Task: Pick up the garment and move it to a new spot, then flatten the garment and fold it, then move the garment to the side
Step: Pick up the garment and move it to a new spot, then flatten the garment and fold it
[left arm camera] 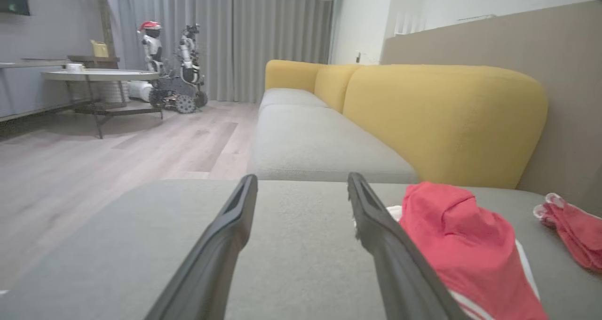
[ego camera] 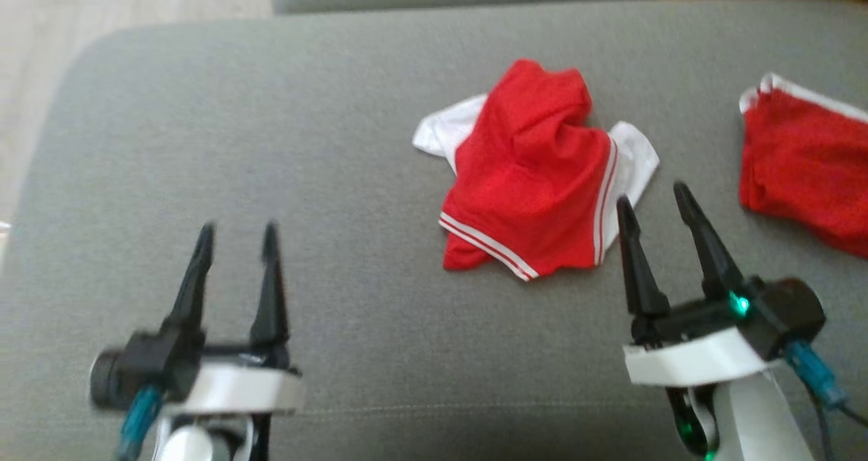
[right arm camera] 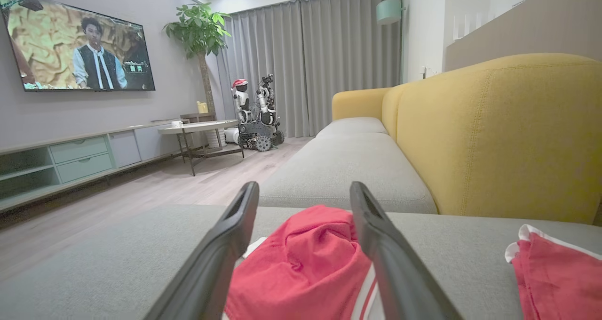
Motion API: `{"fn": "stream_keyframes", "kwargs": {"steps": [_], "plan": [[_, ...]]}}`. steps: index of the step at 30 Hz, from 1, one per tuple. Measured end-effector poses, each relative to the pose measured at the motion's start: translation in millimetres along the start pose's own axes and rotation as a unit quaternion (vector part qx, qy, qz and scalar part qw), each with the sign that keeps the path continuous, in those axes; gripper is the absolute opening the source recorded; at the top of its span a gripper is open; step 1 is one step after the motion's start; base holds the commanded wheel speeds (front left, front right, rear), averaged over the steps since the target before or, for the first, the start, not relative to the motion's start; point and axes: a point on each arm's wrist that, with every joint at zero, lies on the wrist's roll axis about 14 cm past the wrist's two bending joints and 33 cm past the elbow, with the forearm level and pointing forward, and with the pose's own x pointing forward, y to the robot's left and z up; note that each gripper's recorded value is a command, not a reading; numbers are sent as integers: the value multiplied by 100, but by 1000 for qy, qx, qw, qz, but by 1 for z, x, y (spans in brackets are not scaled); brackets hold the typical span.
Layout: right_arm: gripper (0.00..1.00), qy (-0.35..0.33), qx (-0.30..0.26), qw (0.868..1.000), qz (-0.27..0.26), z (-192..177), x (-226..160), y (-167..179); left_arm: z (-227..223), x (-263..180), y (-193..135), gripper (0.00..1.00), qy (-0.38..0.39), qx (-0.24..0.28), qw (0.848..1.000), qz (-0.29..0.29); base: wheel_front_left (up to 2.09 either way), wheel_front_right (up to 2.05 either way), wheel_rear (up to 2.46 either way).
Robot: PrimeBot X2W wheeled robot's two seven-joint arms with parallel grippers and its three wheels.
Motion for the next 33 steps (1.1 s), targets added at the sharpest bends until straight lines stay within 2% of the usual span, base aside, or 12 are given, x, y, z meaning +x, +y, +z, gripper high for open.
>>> {"fn": "stream_keyframes", "kwargs": {"steps": [2, 5, 11, 33], "plan": [[100, 1, 2, 1000, 0, 0, -8, 3, 6, -19, 13, 100, -3, 14, 1000, 24, 0, 0, 0], [100, 1, 4, 1000, -2, 2, -19, 6, 16, -41, 17, 100, -13, 47, 998, 30, 0, 0, 0], [100, 29, 11, 1000, 0, -14, -38, 14, 3, -68, 19, 100, 13, 69, 997, 30, 0, 0, 0], [100, 29, 5, 1000, -3, -13, -44, 14, -2, -71, 8, 100, 20, 75, 997, 9, 0, 0, 0]]}}
